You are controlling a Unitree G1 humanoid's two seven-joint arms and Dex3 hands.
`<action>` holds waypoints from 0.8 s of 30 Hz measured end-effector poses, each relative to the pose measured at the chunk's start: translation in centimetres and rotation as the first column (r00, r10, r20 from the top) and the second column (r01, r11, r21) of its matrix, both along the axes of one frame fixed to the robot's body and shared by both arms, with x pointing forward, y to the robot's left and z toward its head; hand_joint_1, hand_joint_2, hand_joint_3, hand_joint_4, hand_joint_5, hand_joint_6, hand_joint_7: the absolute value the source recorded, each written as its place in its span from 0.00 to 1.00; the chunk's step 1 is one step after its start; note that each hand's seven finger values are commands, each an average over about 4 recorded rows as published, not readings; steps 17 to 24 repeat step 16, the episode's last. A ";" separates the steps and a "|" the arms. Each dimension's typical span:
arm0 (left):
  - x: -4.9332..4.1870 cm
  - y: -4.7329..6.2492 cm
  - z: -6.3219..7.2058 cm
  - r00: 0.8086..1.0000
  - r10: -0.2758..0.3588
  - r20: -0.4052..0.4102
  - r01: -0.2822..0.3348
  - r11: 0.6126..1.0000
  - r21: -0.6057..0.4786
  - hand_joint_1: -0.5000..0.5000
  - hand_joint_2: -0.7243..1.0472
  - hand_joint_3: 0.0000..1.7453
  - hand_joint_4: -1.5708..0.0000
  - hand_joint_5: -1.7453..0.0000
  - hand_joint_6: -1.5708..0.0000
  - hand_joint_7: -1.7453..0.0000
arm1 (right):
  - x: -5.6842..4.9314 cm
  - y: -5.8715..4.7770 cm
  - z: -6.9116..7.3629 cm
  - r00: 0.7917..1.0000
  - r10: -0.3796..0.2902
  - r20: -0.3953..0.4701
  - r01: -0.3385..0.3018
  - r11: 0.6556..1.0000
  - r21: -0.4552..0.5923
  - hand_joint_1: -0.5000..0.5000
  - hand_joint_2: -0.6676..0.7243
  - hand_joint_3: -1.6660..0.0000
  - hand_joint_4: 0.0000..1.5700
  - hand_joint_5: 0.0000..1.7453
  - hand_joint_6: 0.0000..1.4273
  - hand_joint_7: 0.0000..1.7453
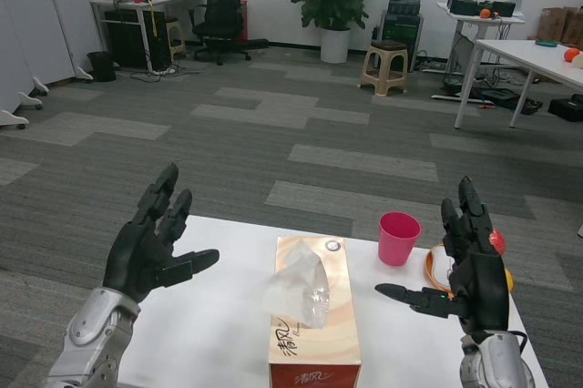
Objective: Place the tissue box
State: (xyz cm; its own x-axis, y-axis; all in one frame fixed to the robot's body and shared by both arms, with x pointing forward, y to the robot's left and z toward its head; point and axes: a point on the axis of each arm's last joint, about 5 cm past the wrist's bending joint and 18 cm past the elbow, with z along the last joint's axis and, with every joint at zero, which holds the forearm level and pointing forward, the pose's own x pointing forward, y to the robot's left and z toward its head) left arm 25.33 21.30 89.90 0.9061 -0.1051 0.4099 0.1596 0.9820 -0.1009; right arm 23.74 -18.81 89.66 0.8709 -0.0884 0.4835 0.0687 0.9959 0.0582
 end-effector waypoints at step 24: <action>0.11 1.1 0.7 1.000 0.011 0.021 -0.012 0.999 0.034 1.00 0.95 0.02 1.00 1.00 1.00 1.00 | 0.1 1.6 -0.1 1.000 0.022 0.020 -0.022 0.999 0.026 0.17 0.33 0.87 0.09 0.00 0.00 0.00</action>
